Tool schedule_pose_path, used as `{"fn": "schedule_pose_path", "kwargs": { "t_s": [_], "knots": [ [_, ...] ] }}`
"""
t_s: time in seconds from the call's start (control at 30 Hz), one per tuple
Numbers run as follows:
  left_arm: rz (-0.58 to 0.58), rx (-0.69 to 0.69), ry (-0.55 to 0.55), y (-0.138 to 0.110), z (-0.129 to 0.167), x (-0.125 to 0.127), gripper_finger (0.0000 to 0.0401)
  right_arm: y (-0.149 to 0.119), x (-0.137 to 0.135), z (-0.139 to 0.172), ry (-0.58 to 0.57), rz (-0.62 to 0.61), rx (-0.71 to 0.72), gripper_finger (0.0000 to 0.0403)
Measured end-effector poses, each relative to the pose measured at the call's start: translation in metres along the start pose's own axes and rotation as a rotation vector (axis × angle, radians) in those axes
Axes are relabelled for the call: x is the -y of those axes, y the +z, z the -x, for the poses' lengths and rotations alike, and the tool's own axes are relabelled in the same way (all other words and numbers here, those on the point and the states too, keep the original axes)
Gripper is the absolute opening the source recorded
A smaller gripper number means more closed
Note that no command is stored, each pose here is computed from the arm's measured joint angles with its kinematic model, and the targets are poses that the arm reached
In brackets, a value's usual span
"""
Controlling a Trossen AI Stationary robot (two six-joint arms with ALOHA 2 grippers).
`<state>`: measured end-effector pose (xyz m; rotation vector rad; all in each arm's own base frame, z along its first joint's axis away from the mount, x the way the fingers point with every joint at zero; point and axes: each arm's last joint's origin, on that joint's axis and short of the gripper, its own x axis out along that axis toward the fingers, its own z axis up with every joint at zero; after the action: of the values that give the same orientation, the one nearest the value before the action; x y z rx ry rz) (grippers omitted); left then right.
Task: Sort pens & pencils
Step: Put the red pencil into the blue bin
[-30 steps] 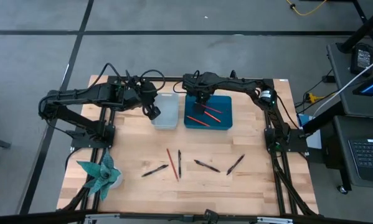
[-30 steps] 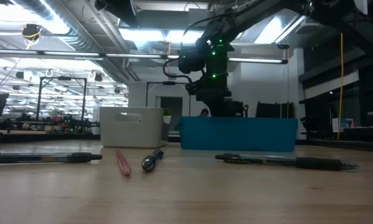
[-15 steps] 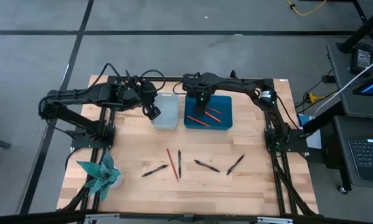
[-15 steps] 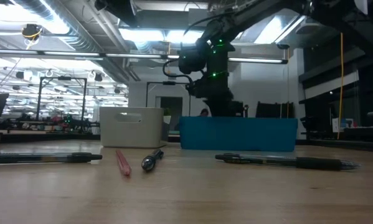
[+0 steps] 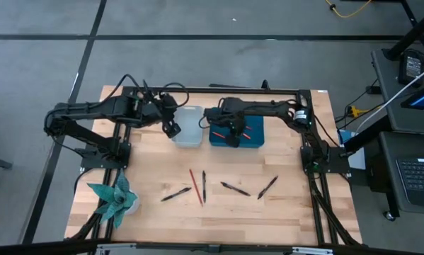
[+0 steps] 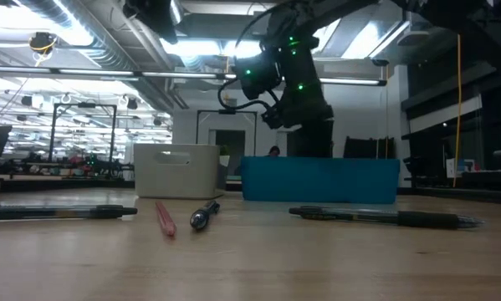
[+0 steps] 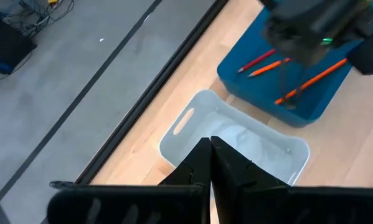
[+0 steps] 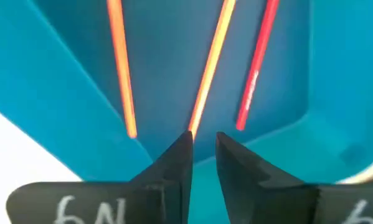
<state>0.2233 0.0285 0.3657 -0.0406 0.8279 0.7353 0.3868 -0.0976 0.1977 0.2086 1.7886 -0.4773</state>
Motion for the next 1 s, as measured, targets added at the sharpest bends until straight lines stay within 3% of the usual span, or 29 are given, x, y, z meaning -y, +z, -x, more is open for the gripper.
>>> {"fn": "schedule_pose_path", "kwargs": {
  "t_s": [0.13,0.3,0.5,0.67,0.83,1.0],
  "knots": [
    [-0.016,-0.023,0.008,-0.006,-0.006,0.002,0.0,-0.006,-0.006,0.002,-0.082,-0.021,-0.028,0.0072],
    [-0.031,-0.045,0.015,-0.01,-0.01,0.003,0.0,-0.011,-0.011,0.013,-0.098,-0.061,-0.034,0.0072],
    [-0.067,-0.058,0.019,-0.013,-0.012,0.004,0.0,-0.017,-0.014,0.052,-0.049,-0.095,0.104,0.0072],
    [-0.076,-0.072,0.024,-0.014,-0.012,0.003,0.0,-0.028,-0.022,0.091,0.087,-0.132,0.211,0.0072],
    [-0.101,-0.107,0.035,-0.018,-0.011,0.002,0.0,-0.041,-0.052,0.111,0.226,-0.125,0.232,0.0072],
    [-0.118,-0.131,0.043,-0.021,-0.011,0.0,0.0,-0.059,-0.097,0.107,0.228,-0.097,0.197,0.0071]
  ]
}}
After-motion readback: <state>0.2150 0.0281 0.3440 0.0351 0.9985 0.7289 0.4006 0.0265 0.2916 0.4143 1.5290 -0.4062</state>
